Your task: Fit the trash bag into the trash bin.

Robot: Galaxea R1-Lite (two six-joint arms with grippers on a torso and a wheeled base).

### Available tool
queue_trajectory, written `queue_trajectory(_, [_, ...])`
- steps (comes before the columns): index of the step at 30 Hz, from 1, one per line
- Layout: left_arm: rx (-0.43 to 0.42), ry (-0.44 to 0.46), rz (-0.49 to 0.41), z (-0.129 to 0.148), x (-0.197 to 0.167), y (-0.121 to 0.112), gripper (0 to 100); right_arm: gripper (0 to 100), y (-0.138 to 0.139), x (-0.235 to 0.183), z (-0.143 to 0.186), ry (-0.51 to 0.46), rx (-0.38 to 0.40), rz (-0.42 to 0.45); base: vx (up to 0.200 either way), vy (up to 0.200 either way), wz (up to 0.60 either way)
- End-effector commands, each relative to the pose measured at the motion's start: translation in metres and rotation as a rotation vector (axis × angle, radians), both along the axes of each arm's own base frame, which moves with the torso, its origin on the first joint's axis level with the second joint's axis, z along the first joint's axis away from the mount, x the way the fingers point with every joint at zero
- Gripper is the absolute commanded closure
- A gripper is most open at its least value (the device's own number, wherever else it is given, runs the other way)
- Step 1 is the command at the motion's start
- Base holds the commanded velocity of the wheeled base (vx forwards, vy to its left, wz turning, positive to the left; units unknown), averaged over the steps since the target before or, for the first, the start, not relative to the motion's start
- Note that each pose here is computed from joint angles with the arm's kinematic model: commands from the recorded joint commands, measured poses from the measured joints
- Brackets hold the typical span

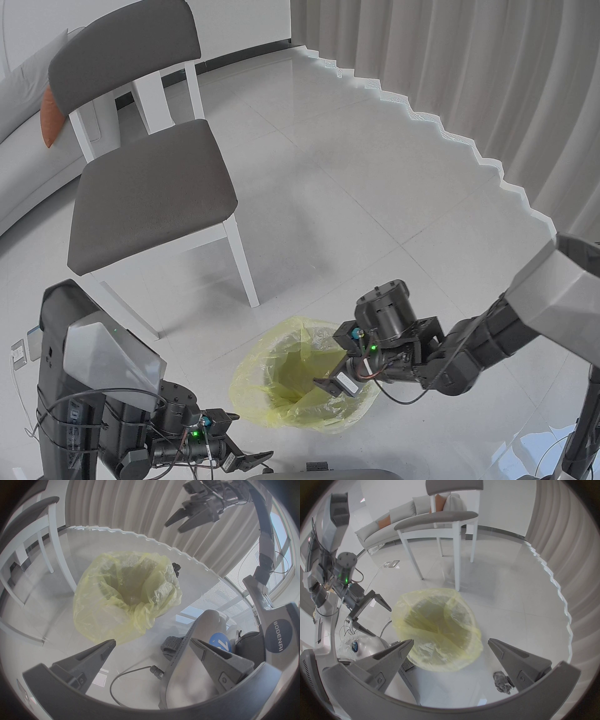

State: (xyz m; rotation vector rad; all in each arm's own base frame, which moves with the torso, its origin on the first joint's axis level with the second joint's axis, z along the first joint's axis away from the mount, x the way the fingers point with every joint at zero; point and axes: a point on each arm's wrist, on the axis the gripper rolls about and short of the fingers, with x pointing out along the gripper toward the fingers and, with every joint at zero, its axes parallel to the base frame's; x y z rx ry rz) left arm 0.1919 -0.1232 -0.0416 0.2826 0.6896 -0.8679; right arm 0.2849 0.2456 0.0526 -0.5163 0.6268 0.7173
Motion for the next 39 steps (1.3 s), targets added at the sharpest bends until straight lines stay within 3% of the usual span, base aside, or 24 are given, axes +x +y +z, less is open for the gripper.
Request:
queue_trajectory(1, [-0.066,-0.061,0.031,0.031,-0.008,0.007,0,0,0.034,0.018,-0.045,0.041,-0.043,0.038,0.000,0.000,0.00])
queue_trajectory(7, [-0.123,-0.109,0.071,0.049,-0.006,0.011,0,0,0.049,0.033,-0.060,0.070,-0.072,0.042,0.000,0.000,0.00])
queue_trajectory(21, [-0.142,-0.129,0.090,0.055,-0.005,0.014,0,0,0.054,0.039,-0.089,0.091,-0.127,0.069,0.000,0.000,0.00])
queue_trajectory(30, [-0.157,-0.125,0.102,0.057,-0.005,0.014,0,0,0.023,0.005,-0.092,0.187,-0.243,0.091,0.000,0.000,0.00])
queue_trajectory(39, [-0.151,-0.093,0.119,0.049,0.000,0.013,0,0,0.015,-0.026,-0.083,0.199,-0.278,0.110,0.000,0.000,0.00])
